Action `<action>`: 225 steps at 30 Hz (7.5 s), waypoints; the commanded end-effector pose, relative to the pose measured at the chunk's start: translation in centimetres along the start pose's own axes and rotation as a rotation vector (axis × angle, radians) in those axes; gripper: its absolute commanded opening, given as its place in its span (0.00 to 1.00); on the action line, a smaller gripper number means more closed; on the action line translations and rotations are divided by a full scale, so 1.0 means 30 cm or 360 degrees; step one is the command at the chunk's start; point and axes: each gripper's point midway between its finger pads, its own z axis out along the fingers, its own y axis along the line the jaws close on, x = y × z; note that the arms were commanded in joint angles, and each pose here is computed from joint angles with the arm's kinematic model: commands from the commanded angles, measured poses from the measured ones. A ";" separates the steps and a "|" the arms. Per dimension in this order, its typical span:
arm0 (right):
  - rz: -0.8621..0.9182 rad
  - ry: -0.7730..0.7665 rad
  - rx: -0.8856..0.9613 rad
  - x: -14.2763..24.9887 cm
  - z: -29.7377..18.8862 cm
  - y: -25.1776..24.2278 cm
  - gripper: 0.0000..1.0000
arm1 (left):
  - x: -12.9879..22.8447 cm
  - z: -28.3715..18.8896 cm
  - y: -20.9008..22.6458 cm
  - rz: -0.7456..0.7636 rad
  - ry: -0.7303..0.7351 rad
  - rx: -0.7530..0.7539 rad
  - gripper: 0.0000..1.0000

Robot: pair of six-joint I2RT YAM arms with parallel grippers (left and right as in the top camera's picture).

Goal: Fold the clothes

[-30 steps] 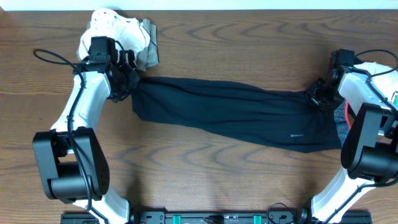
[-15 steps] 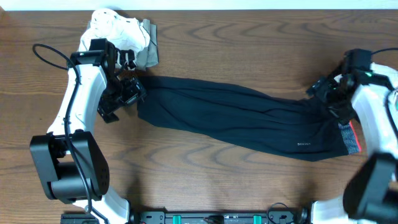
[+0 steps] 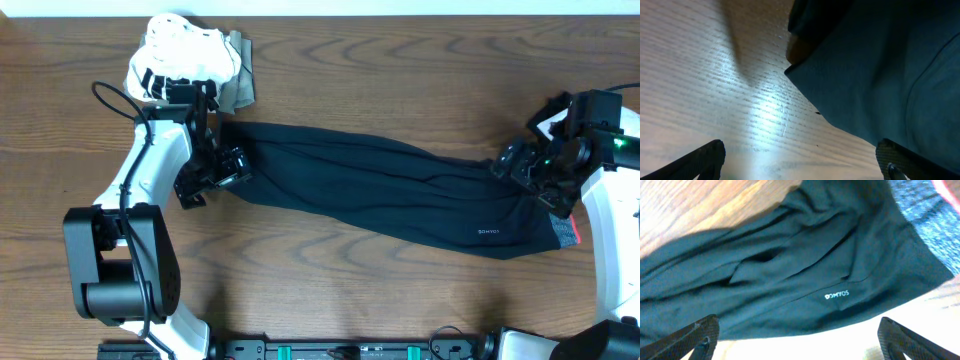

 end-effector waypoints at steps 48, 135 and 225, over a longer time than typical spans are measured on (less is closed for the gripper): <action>-0.0405 0.0207 -0.0213 0.135 -0.005 0.123 0.99 | 0.062 0.120 0.069 -0.0022 0.0169 -0.0125 0.10; 0.0997 0.0169 0.0413 0.184 0.194 -0.455 0.99 | 0.434 -0.182 0.187 -0.0659 -0.0128 0.0047 0.98; 0.1236 -0.0051 0.0291 0.121 0.321 -0.550 0.99 | 0.444 0.225 0.341 -0.1604 -0.0158 -0.0184 0.99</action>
